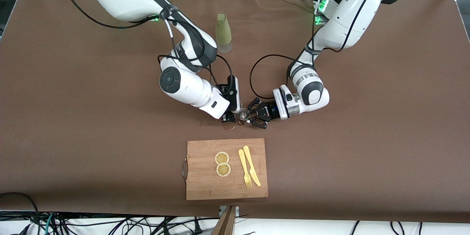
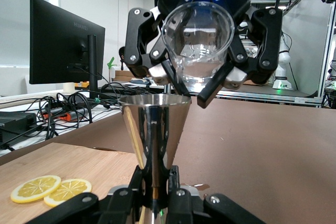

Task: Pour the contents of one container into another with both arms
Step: 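Tilt the glass cup with the right gripper, pouring into the held jigger, then move the glass cup and jigger apart back toward their spots, then set down the cup with the right gripper while the left gripper sets the jigger down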

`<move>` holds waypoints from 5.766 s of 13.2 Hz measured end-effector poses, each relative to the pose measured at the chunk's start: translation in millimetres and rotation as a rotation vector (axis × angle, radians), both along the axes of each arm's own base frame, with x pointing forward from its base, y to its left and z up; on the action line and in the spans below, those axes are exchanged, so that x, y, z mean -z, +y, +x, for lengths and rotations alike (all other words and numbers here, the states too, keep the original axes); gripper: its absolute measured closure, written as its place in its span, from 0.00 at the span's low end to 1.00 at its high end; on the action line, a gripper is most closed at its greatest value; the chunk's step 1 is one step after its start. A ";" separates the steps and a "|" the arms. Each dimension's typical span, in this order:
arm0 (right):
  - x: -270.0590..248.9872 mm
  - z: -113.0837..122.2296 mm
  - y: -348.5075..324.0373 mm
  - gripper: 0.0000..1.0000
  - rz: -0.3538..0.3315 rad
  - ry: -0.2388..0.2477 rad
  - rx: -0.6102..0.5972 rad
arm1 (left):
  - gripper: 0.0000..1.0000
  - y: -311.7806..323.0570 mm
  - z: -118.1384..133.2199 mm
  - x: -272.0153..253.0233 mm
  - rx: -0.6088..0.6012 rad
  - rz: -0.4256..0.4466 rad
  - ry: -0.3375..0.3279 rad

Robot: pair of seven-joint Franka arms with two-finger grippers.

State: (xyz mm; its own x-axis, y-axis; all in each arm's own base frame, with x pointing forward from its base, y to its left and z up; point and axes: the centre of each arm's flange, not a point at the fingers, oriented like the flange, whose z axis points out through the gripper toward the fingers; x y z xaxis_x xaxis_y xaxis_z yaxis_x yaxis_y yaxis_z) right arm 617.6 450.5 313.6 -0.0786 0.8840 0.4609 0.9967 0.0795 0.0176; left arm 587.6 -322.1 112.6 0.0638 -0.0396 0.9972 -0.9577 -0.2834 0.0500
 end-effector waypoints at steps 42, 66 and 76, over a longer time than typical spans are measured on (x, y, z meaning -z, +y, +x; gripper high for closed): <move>-10.6 30.1 -35.9 0.85 0.199 0.157 0.186 | 0.79 44.8 17.0 -7.1 -0.014 0.027 -0.024; 266.4 -60.1 -498.0 0.85 0.824 0.292 -0.028 | 0.79 472.7 -63.4 9.9 0.309 -0.009 -0.016; 257.7 -52.3 -503.8 0.01 0.816 0.269 -0.027 | 0.79 505.4 -66.4 41.0 0.260 -0.020 -0.042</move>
